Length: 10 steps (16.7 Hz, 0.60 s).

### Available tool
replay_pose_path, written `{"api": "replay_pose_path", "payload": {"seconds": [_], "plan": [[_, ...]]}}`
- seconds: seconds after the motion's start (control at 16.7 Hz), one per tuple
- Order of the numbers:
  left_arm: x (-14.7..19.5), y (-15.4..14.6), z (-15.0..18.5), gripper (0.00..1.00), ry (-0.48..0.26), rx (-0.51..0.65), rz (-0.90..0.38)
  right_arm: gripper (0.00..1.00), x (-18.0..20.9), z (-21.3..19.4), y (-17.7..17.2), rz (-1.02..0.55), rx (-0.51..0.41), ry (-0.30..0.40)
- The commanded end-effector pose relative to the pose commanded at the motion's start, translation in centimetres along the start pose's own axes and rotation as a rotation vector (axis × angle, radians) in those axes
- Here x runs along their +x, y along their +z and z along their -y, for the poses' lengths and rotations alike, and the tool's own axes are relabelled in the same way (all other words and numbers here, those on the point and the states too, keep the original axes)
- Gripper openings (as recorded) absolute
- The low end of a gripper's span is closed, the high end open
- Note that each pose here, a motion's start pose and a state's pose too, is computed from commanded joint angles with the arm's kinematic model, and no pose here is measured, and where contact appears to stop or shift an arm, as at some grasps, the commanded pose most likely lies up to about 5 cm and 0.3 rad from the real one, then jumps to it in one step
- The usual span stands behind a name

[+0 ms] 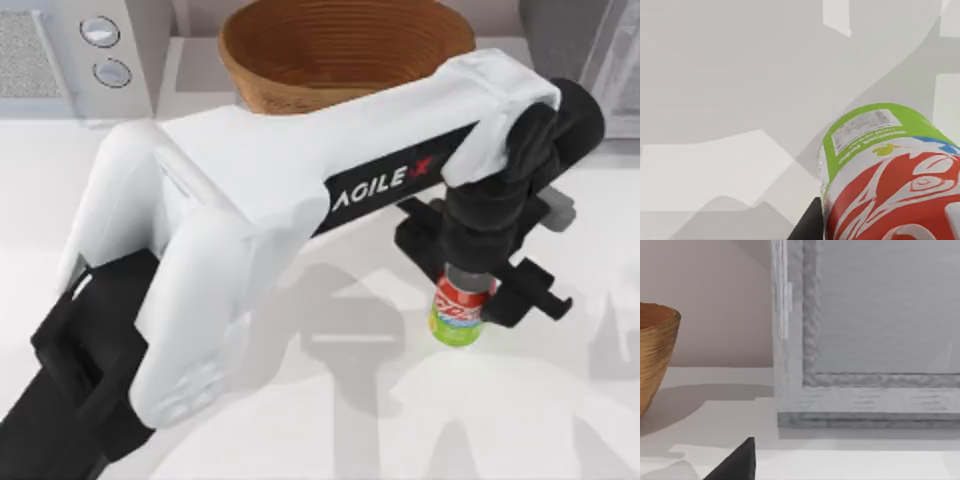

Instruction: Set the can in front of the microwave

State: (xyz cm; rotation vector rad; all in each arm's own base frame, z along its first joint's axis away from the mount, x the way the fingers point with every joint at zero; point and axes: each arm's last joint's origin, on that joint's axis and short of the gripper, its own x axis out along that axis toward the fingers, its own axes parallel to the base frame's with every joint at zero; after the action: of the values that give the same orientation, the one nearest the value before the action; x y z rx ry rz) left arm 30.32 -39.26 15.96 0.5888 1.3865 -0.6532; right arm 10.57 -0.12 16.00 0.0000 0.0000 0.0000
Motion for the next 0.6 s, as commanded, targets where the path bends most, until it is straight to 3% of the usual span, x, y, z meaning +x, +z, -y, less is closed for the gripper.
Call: {"api": "replay_pose_path", "payload": {"seconds": [0.6], "plan": [[-4.0, 0.4, 0.0, 0.0, 0.0, 0.0, 0.0, 1.0, 0.0, 0.0, 0.0, 0.0, 0.0, 0.0]]}}
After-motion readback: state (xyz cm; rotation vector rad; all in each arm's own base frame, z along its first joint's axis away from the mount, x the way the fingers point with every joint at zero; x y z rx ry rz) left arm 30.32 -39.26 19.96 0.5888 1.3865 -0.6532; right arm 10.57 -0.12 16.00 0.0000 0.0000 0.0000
